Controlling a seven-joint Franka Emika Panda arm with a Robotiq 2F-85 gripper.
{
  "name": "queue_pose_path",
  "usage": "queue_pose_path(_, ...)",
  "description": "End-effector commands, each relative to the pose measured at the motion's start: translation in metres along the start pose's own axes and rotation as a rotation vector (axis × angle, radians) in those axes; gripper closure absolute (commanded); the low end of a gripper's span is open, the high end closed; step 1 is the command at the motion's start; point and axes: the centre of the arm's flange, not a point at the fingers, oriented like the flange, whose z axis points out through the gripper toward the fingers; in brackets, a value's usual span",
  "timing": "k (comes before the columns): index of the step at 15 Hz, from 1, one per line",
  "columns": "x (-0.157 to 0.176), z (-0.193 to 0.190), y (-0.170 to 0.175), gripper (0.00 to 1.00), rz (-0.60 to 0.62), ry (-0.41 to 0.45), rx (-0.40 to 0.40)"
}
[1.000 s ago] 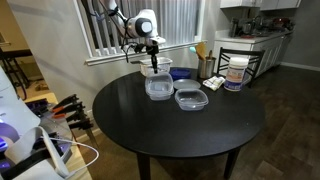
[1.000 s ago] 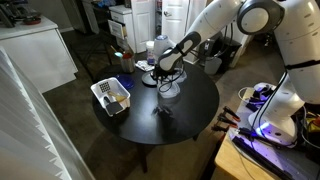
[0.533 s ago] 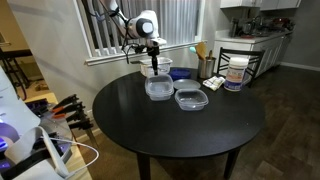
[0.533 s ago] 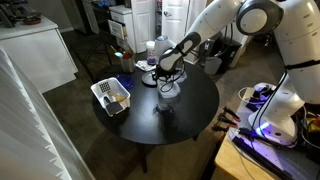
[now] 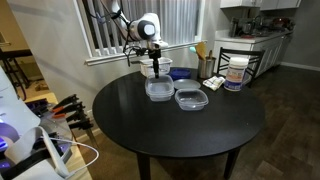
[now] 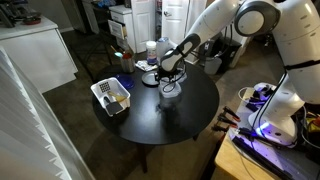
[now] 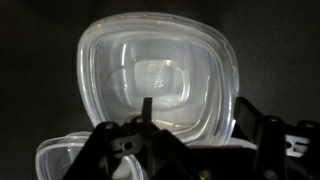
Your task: Stack the lunchboxes
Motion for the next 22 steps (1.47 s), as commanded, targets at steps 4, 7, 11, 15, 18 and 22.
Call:
queue_pose_path(4, -0.001, -0.004, 0.009, 0.65, -0.028, -0.011, -0.002)
queue_pose_path(7, 0.000, -0.004, 0.011, 0.85, -0.028, -0.007, -0.007)
queue_pose_path(11, 0.012, -0.006, 0.025, 1.00, 0.009, 0.023, -0.071)
queue_pose_path(15, 0.049, -0.009, 0.061, 1.00, 0.071, 0.058, -0.123)
queue_pose_path(18, 0.074, -0.010, 0.090, 0.68, 0.135, 0.062, -0.132)
queue_pose_path(22, 0.098, -0.002, 0.117, 0.42, 0.199, 0.039, -0.098)
